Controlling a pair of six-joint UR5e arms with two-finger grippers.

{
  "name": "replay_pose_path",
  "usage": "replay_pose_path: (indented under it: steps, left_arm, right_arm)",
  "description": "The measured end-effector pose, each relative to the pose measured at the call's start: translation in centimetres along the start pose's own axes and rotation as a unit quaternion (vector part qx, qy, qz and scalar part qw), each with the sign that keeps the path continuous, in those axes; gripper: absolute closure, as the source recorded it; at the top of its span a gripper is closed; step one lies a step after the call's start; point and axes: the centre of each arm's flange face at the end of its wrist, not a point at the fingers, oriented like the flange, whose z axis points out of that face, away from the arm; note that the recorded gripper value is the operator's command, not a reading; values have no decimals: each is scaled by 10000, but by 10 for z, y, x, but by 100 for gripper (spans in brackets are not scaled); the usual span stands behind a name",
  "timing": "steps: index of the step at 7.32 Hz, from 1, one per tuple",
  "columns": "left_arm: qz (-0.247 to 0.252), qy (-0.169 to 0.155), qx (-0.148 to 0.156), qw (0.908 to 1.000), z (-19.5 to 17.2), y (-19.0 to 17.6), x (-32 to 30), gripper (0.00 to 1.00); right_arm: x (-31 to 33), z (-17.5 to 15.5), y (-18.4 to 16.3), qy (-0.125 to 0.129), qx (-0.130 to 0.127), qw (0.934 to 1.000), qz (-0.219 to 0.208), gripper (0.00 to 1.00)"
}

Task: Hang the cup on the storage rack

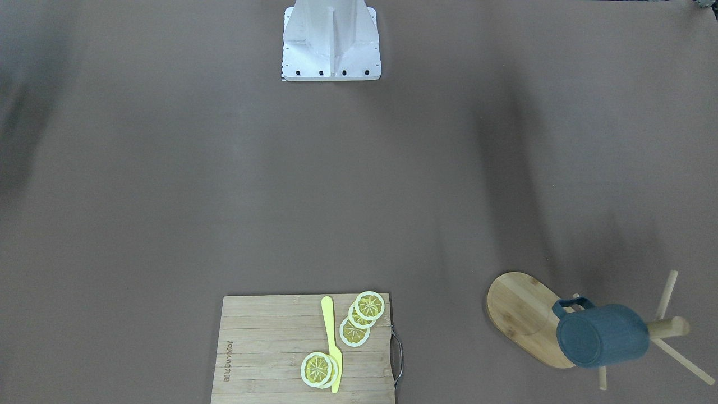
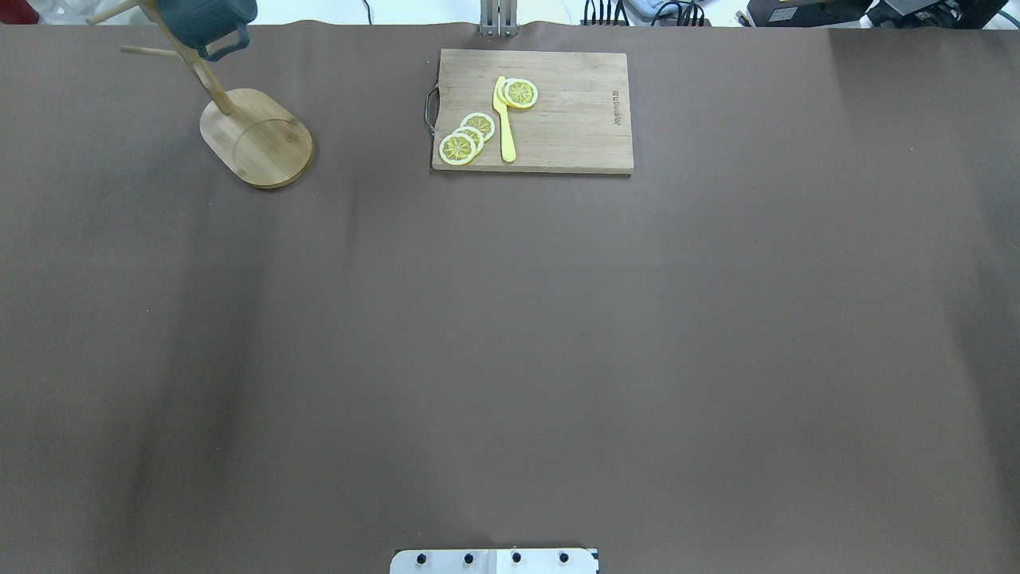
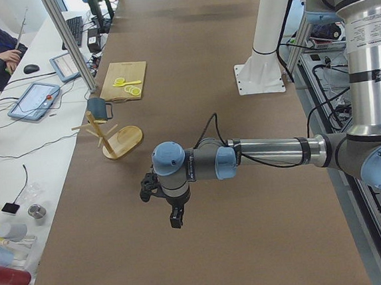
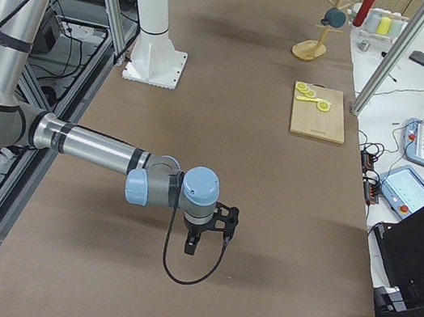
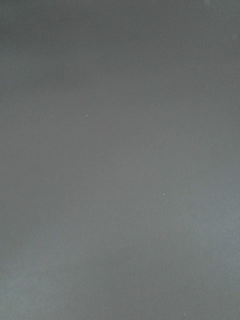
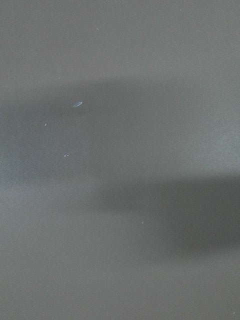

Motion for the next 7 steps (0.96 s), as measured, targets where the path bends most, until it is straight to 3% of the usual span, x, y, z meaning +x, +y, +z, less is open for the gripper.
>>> replay_pose_path:
  steps: [7]
  left_arm:
    - [22,-4,22,10000,-2,-1,2,0]
  right_arm:
    - [-7,-4,0,-129,19,9999,-48,0]
